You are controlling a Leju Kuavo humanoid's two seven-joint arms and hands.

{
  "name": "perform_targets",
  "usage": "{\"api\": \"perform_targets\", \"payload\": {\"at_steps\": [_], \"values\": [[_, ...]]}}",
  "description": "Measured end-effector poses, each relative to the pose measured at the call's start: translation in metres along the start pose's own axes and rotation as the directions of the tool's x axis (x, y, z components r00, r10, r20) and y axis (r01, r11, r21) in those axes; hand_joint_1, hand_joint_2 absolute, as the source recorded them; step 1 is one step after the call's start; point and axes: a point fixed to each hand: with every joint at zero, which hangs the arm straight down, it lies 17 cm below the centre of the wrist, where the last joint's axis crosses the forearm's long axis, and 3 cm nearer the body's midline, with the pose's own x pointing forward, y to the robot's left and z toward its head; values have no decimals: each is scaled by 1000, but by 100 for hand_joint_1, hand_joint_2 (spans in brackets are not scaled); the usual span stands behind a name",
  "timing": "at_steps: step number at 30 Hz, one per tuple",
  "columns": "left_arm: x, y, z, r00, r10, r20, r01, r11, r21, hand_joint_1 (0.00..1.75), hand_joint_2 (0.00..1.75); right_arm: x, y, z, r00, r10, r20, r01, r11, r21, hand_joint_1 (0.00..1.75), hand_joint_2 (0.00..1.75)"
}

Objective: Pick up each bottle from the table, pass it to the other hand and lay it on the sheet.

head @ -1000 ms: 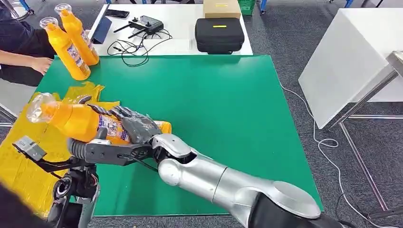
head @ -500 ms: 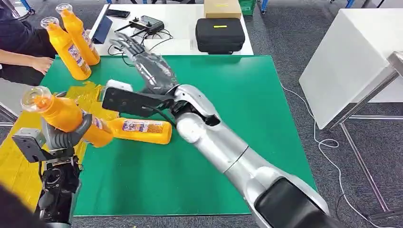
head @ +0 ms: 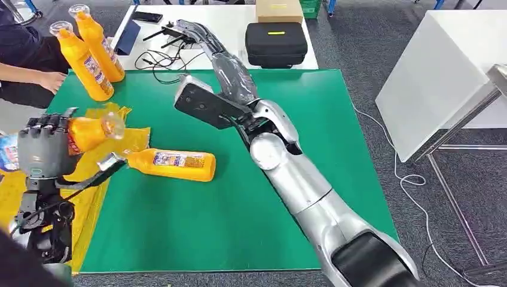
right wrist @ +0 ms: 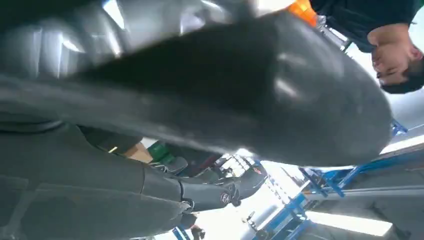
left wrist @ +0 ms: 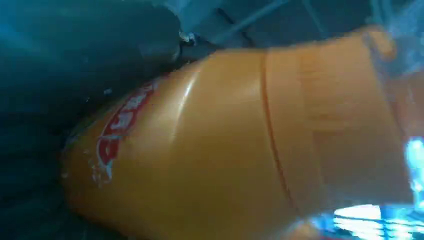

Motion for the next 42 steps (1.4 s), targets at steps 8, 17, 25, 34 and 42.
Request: {"api": "perform_targets", "payload": {"at_steps": [8,17,25,34,42], "values": [[-60,15,6,952,23,-305,-9,999,49,175,175,-7,1,4,1000,-1,-11,1,1000,2,0,0],[5,-46,26,991,-90,-99,76,987,-141,175,175,-19,6,12,1000,11,-20,-10,1000,19,0,0],[32,-88,64,991,-122,61,134,956,-260,175,175,-31,5,17,1000,17,-26,-16,1000,22,0,0],[57,-125,116,977,-107,182,170,911,-375,175,175,-42,8,24,999,27,-45,-26,999,30,0,0],[60,-134,128,974,-102,204,179,897,-404,54,175,-46,9,26,998,30,-56,-28,999,32,0,0]]}}
